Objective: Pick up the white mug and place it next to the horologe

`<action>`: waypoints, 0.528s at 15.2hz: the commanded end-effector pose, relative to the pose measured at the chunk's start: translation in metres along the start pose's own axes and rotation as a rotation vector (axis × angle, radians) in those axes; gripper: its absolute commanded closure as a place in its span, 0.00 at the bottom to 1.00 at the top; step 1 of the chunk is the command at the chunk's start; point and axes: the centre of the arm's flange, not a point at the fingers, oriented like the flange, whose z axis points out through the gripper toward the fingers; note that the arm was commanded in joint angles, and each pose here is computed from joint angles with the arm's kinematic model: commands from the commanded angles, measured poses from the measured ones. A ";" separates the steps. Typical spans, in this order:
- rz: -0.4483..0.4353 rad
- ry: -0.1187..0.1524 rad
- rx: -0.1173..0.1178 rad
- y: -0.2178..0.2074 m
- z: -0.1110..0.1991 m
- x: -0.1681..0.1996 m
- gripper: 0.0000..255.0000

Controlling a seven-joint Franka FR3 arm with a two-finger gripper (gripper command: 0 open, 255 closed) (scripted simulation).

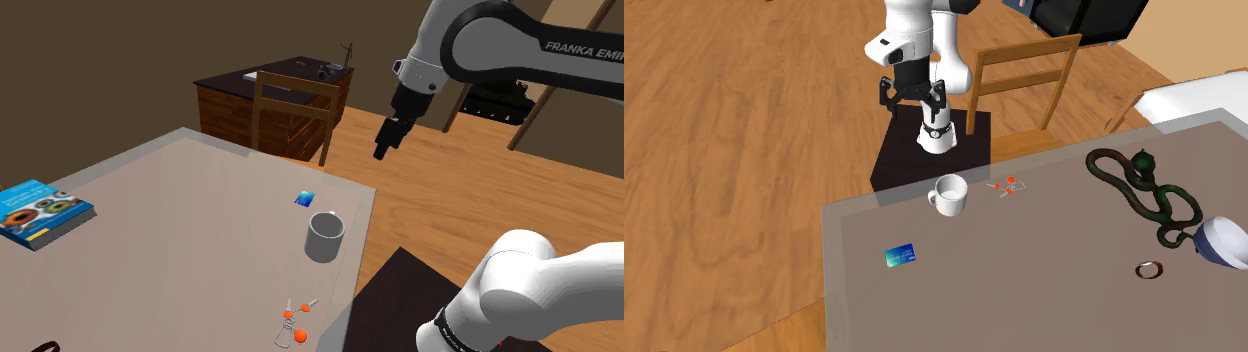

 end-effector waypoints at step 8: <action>-0.058 0.005 0.007 -0.053 0.074 0.009 0.00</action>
